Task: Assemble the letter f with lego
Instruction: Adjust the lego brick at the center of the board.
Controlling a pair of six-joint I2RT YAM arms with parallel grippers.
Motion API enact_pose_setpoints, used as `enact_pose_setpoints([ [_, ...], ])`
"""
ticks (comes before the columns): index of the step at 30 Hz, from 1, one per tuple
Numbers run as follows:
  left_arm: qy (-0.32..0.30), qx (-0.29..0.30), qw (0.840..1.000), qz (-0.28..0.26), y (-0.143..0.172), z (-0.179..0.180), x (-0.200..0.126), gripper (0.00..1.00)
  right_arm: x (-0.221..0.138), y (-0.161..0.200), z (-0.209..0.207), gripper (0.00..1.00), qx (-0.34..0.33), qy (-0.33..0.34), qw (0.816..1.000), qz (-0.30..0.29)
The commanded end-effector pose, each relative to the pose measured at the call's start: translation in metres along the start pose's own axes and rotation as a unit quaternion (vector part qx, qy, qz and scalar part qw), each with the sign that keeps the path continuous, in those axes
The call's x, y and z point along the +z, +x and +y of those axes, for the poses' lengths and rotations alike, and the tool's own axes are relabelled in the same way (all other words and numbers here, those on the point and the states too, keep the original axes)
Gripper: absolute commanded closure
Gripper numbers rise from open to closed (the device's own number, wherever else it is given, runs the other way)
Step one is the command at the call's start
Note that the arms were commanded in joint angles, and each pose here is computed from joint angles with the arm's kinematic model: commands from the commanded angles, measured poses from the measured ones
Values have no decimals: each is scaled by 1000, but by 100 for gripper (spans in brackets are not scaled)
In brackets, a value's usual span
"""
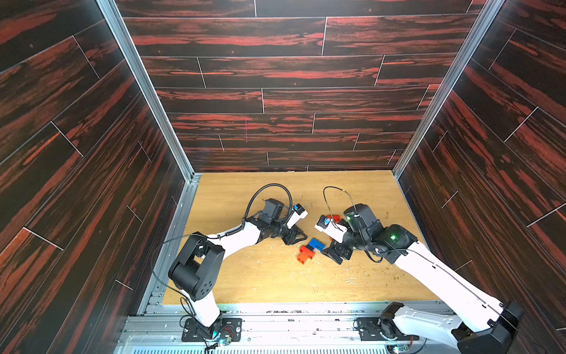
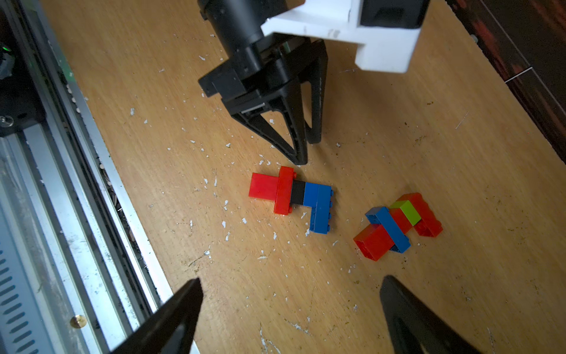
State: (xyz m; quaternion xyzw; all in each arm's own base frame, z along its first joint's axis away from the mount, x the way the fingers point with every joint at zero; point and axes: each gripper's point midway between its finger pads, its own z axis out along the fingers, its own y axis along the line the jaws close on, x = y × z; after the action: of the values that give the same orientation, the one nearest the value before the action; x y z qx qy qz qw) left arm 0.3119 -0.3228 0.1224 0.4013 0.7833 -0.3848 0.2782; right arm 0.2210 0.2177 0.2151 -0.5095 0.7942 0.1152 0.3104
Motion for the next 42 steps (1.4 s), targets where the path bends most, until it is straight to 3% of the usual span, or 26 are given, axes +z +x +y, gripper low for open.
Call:
enact_pose_setpoints([
  [1,-30,18,999,-9,0,-4,-20,64,-7,-1,-1,6,16,3,1000,-2],
  [4,-63,25,998,-1,16,-1,-29,66,2,7,-2,6,33,8,999,11],
  [9,-107,26,994,-1,34,1,-45,99,19,18,-3,6,54,9,998,28],
  [10,-111,22,994,-1,37,0,-46,100,21,19,-2,6,57,8,998,27],
  [20,-126,35,990,48,69,-23,-37,100,41,41,-13,6,96,37,993,55],
  [25,-121,49,990,47,58,-39,-30,100,36,58,-24,6,147,62,986,56],
  [30,-107,72,988,86,52,-51,-5,100,24,74,-28,6,175,80,980,57],
  [35,-89,92,985,112,51,-59,24,100,9,67,-30,6,191,86,978,20],
  [42,-84,108,983,125,48,-63,47,100,2,64,-33,6,200,97,975,16],
])
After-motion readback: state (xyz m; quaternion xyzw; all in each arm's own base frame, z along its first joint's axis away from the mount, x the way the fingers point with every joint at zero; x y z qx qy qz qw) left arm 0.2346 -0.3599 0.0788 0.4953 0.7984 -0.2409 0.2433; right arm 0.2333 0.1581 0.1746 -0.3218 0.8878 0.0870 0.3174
